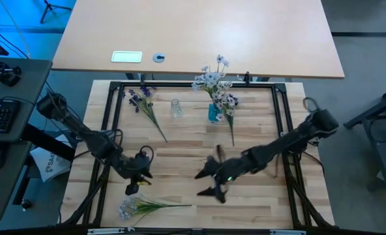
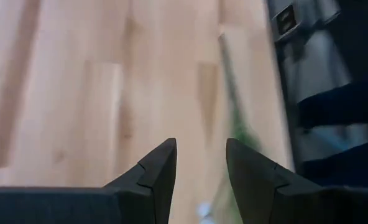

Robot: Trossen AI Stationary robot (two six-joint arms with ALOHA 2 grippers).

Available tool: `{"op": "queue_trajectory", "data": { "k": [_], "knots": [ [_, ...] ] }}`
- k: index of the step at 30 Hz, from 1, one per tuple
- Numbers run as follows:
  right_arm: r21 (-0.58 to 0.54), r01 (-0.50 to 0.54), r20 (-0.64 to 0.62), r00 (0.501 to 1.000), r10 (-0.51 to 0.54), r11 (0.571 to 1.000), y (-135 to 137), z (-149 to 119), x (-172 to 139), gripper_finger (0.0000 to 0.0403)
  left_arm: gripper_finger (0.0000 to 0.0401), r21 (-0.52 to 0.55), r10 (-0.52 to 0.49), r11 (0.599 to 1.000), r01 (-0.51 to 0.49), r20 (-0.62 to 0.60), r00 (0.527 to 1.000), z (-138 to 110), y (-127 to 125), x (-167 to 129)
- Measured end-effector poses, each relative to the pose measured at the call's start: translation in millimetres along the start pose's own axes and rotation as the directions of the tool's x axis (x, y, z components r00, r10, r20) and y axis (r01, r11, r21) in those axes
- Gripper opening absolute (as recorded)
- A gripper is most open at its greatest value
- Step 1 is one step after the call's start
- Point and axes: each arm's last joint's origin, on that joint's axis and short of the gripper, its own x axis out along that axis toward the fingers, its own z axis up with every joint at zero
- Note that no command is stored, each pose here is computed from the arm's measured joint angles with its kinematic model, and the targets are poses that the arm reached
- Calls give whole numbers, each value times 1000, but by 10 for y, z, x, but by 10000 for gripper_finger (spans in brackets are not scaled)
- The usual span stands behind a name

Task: Sort flowers into vase by color
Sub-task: Put the white flowers into the blue vase

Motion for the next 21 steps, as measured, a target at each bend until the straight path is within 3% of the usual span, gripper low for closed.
{"op": "queue_trajectory", "data": {
  "k": [7,11,16,21],
  "knots": [
    [-80,155,-113,980,-164,985,219,-11,750,334,126,218,130,968,-122,-24,991,-36,159,-116],
    [-40,195,-146,969,-199,980,248,15,1109,334,126,236,155,960,-150,-3,988,-22,173,-113],
    [-120,224,-190,951,-244,967,175,-6,1483,334,126,239,175,956,-171,7,985,-21,178,-105],
    [-181,179,-199,956,-214,967,152,-39,1754,334,126,228,198,953,-199,26,980,-15,185,-106]
  ]
}}
